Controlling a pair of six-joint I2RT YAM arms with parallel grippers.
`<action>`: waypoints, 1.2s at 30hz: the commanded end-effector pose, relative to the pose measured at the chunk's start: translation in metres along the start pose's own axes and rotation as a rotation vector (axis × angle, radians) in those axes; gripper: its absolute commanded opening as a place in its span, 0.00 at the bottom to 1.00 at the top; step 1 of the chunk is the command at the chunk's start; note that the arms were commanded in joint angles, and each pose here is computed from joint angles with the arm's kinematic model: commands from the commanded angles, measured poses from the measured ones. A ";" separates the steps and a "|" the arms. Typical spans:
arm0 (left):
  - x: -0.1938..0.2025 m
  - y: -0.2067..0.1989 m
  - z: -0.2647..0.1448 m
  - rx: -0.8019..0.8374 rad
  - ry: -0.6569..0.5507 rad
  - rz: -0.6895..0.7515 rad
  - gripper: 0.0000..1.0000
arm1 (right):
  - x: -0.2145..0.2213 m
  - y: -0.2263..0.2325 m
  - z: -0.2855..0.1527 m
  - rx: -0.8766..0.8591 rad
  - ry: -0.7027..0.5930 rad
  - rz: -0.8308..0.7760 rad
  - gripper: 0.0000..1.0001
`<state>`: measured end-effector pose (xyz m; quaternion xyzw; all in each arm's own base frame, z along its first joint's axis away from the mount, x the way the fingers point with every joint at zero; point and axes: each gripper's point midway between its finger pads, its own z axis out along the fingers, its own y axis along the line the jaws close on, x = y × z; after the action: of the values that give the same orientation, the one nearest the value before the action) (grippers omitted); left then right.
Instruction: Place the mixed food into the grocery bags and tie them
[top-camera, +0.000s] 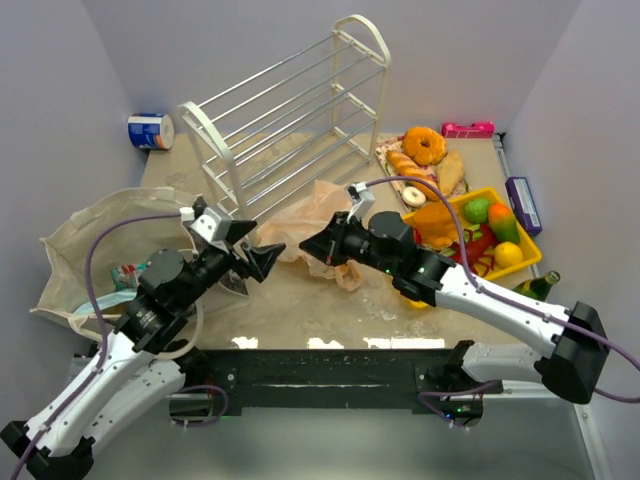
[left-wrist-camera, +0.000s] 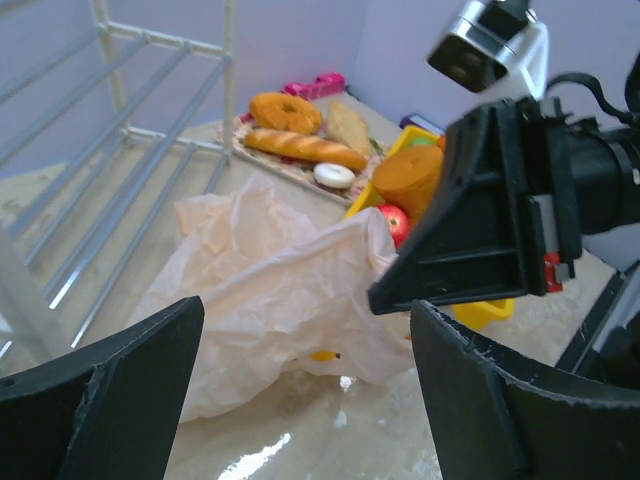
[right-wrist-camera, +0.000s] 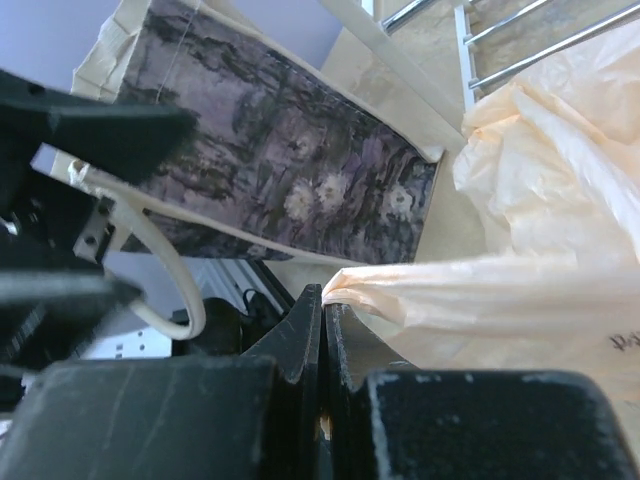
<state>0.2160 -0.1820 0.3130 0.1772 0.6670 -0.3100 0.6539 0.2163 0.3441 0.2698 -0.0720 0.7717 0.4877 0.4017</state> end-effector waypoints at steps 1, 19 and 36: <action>0.039 -0.022 0.014 0.139 0.109 -0.007 0.90 | -0.029 0.037 0.024 -0.101 -0.086 0.075 0.00; 0.064 -0.026 0.042 0.059 0.134 -0.036 0.56 | -0.036 0.053 0.035 -0.151 -0.108 0.129 0.00; 0.062 0.020 0.024 -0.217 0.138 -0.083 0.00 | -0.081 0.015 -0.061 0.090 -0.286 -0.036 0.84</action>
<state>0.2357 -0.2103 0.2291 0.1456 0.7456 -0.2697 0.5917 0.2255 0.3366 0.3269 -0.0308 0.7378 0.5035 0.4485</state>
